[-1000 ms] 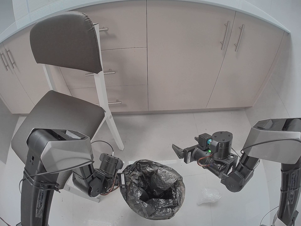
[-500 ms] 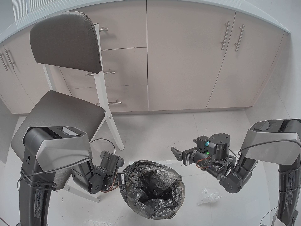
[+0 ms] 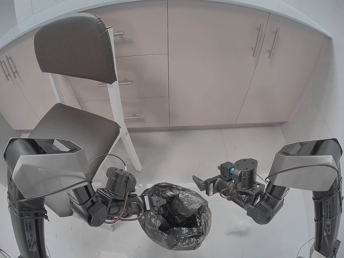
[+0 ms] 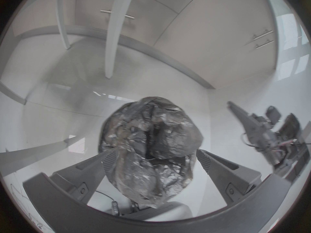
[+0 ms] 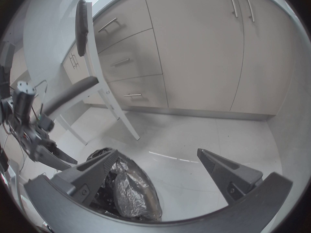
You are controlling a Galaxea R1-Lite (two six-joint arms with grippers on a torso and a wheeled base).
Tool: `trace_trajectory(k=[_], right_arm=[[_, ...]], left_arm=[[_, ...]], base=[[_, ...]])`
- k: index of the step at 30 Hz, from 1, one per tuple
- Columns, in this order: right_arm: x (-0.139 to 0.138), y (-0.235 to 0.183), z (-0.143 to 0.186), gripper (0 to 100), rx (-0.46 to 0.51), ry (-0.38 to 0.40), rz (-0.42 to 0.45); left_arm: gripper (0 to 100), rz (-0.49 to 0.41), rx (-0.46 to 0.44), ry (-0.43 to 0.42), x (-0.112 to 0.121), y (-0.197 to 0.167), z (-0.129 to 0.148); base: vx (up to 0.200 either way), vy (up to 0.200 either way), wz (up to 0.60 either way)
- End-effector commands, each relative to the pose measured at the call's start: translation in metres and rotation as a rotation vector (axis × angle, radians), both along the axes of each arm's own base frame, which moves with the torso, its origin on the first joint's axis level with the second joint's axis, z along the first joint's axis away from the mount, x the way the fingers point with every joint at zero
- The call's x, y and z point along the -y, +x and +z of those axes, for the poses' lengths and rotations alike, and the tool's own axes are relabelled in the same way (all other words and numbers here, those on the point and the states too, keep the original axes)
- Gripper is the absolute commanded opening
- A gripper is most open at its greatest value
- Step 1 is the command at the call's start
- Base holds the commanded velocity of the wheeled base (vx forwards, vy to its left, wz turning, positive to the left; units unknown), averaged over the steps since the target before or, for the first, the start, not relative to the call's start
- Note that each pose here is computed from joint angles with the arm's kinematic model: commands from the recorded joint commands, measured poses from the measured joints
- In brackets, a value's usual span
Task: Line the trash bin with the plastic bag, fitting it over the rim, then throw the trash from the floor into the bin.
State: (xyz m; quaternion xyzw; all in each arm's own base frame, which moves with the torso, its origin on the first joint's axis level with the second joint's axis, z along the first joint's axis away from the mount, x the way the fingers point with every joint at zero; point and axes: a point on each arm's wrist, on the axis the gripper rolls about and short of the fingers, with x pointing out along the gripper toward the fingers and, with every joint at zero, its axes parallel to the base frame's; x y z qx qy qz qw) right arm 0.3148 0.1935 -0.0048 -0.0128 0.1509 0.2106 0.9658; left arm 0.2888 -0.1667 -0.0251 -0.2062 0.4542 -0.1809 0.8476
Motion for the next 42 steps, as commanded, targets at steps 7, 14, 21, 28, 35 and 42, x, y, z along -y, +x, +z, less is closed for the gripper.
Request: trace_trajectory(k=[7, 14, 21, 28, 35, 42], right_arm=[[-0.051, 0.014, -0.022, 100, -0.16, -0.14, 0.075], [-0.06, 0.031, -0.024, 100, -0.182, -0.148, 0.065], [-0.067, 0.034, -0.024, 100, -0.218, -0.169, 0.074], [-0.076, 0.035, -0.036, 100, -0.24, -0.186, 0.091], [-0.079, 0.042, -0.045, 100, -0.245, -0.186, 0.087], [-0.083, 0.053, -0.048, 100, -0.288, -0.155, 0.053]], left_arm=[[100, -0.07, 0.068, -0.08, -0.007, -0.023, 0.004], [100, -0.071, 0.067, -0.078, -0.007, -0.023, 0.004], [100, -0.074, 0.064, -0.074, -0.007, -0.024, 0.002], [100, -0.075, 0.064, -0.075, -0.006, -0.024, 0.002], [100, -0.074, 0.063, -0.074, -0.007, -0.024, 0.002], [100, -0.077, 0.064, -0.073, -0.006, -0.024, 0.002]], base=[[0.0, 0.0, 0.0], [0.0, 0.0, 0.0], [0.0, 0.0, 0.0], [0.0, 0.0, 0.0], [0.0, 0.0, 0.0], [0.0, 0.0, 0.0]])
